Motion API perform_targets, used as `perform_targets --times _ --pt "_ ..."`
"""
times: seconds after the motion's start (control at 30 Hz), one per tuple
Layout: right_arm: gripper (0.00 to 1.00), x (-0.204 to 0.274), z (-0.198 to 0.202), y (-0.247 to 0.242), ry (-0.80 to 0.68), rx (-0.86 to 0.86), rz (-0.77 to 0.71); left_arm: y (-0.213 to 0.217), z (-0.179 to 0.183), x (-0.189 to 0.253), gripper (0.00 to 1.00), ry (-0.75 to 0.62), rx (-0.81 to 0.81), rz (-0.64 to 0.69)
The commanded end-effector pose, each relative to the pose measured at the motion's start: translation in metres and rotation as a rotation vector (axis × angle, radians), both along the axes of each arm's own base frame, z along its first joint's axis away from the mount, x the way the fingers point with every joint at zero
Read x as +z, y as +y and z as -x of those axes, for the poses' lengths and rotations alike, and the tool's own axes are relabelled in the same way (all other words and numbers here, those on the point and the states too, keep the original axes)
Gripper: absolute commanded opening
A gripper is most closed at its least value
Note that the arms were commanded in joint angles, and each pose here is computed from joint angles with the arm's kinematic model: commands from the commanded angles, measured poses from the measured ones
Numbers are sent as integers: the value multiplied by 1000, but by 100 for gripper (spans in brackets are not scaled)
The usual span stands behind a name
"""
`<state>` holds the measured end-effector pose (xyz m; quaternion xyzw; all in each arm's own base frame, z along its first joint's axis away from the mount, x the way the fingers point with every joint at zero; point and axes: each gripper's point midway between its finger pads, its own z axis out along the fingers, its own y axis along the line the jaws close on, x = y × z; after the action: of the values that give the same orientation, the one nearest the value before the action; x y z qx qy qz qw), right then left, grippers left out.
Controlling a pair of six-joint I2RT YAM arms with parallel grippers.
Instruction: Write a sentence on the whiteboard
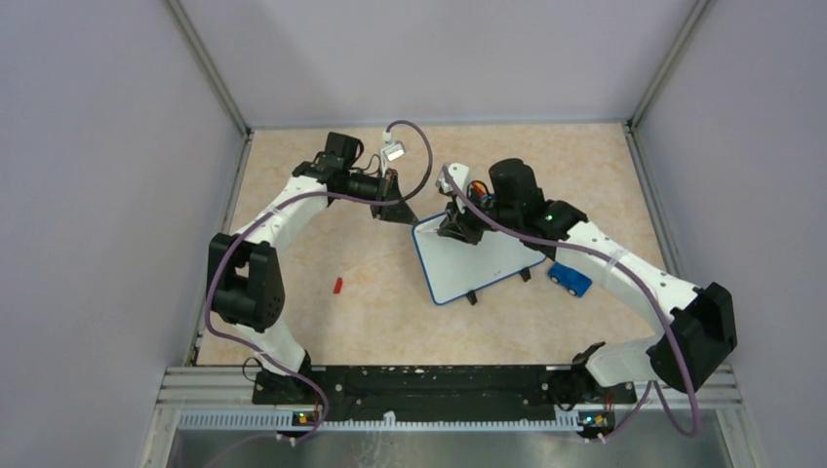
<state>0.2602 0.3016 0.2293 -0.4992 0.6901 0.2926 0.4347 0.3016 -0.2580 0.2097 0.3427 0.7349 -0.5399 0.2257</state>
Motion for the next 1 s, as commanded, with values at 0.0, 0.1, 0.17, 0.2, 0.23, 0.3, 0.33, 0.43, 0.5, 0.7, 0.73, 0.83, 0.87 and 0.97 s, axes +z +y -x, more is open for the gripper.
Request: perform_targets --times 0.0,0.1,0.17,0.2,0.23,0.3,0.33,0.43,0.5,0.7,0.73,0.83,0.87,0.97 --pt "0 24 -9 11 -48 -3 -38 -1 5 14 3 -41 -27 46" --pt "0 23 -12 11 -51 -14 -32 -1 6 14 2 -40 -30 47" --pt "0 22 -14 11 -54 -21 -28 -2 6 14 1 -42 -30 47" --pt "0 22 -15 11 -54 -23 -27 -2 6 14 1 -42 -31 48" --pt "0 21 -15 11 -52 -23 -25 -1 6 15 1 -44 -30 48" --pt "0 19 -17 11 -49 -27 -19 -2 6 15 0 -44 -31 48" --pt "0 17 -17 11 -46 -28 -15 -2 6 15 0 -44 -31 49" --pt "0 11 -16 10 -37 -26 -5 -1 6 14 0 -44 -30 48" --pt "0 8 -14 9 -29 -23 1 -1 6 14 0 -45 -30 47" --pt "0 0 -8 6 -9 -18 12 -1 6 14 0 -46 -28 44" --pt "0 -1 -6 5 -6 -16 13 -1 6 13 0 -45 -29 45" --pt "0 -7 -2 4 10 -9 20 -1 5 13 0 -45 -28 43" --pt "0 -8 -1 3 12 -7 22 -1 5 13 0 -45 -28 43" --pt "0 -13 2 1 20 -5 27 -1 5 13 0 -44 -27 42"
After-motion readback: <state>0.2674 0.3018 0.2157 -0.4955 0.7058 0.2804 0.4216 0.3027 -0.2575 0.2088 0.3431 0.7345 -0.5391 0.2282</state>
